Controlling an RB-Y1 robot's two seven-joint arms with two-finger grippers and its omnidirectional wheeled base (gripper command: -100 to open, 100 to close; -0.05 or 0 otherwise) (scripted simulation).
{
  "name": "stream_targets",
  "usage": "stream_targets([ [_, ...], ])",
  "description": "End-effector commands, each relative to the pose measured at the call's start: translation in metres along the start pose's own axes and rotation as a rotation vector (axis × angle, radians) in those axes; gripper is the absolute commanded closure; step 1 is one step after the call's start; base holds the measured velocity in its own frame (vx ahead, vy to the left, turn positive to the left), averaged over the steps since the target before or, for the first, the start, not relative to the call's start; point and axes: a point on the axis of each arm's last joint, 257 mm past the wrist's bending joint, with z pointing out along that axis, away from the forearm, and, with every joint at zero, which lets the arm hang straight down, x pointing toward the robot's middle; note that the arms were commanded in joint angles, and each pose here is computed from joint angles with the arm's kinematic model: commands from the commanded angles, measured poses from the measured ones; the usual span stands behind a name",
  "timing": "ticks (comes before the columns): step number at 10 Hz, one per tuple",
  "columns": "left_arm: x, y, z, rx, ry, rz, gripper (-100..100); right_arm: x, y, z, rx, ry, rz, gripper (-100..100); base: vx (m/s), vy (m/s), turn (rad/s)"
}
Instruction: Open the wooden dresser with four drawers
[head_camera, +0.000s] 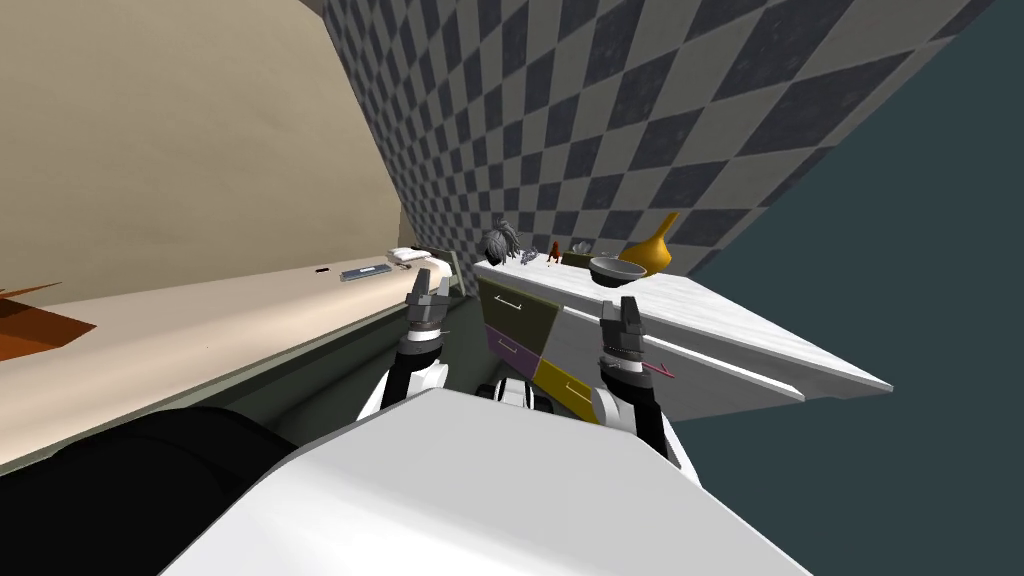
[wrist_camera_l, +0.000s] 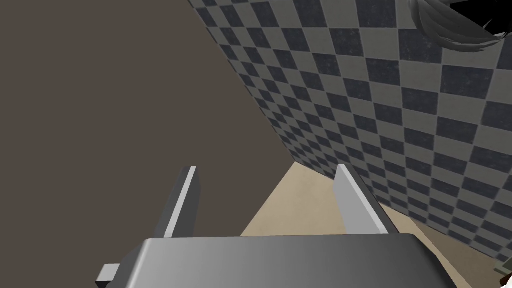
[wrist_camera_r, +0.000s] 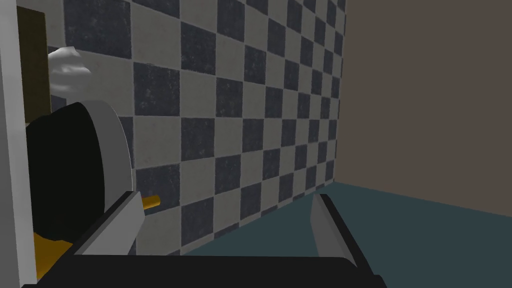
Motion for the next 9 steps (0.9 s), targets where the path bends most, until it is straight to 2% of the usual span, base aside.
stream_targets([
  [1, 0.0, 0.0, 0.0, 0.0, 0.0, 0.0, 0, 0.003, -0.001, 0.0, -0.016, 0.013, -0.081, -100, 0.032, 0.058, -0.062],
  [9, 0.0, 0.0, 0.0, 0.0, 0.0, 0.0, 0, 0.013, -0.005, -0.001, -0.086, 0.059, -0.363, -100, 0.045, 0.077, -0.096],
])
